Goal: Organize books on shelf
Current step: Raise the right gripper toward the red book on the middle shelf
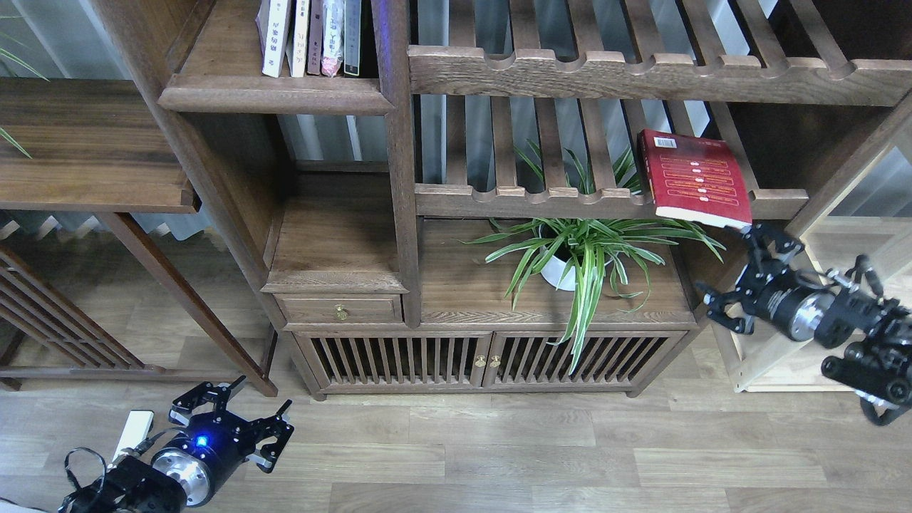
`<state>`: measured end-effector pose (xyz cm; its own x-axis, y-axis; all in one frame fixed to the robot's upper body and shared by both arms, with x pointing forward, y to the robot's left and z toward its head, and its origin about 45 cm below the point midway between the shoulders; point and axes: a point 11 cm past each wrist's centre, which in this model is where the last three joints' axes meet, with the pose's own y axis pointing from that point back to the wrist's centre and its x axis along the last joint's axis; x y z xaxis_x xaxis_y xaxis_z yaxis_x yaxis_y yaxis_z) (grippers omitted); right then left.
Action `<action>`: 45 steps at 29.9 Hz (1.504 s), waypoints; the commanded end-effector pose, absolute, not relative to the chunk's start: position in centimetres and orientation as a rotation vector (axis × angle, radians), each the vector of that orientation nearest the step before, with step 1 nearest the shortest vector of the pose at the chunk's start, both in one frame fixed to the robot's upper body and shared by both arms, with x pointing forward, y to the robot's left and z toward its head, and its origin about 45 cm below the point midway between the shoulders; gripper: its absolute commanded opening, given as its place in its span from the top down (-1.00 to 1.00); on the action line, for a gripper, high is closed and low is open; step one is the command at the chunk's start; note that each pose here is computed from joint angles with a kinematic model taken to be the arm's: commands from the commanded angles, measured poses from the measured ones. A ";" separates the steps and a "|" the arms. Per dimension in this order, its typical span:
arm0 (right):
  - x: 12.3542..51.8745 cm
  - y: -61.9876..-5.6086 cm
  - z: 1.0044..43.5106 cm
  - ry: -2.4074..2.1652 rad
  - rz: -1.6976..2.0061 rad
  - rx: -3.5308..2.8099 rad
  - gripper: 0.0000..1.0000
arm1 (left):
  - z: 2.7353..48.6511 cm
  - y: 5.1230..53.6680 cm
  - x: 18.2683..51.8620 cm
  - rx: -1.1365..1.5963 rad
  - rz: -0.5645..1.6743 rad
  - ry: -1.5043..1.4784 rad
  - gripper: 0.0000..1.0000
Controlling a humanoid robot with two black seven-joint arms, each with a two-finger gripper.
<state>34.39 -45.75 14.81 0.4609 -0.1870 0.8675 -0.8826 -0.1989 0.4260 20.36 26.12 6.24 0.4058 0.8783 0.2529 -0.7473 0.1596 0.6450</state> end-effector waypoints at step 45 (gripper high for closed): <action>41.7 -44.7 15.5 -0.950 0.997 1.454 0.00 | 6.0 26.0 21.4 0.785 1.194 0.188 -0.46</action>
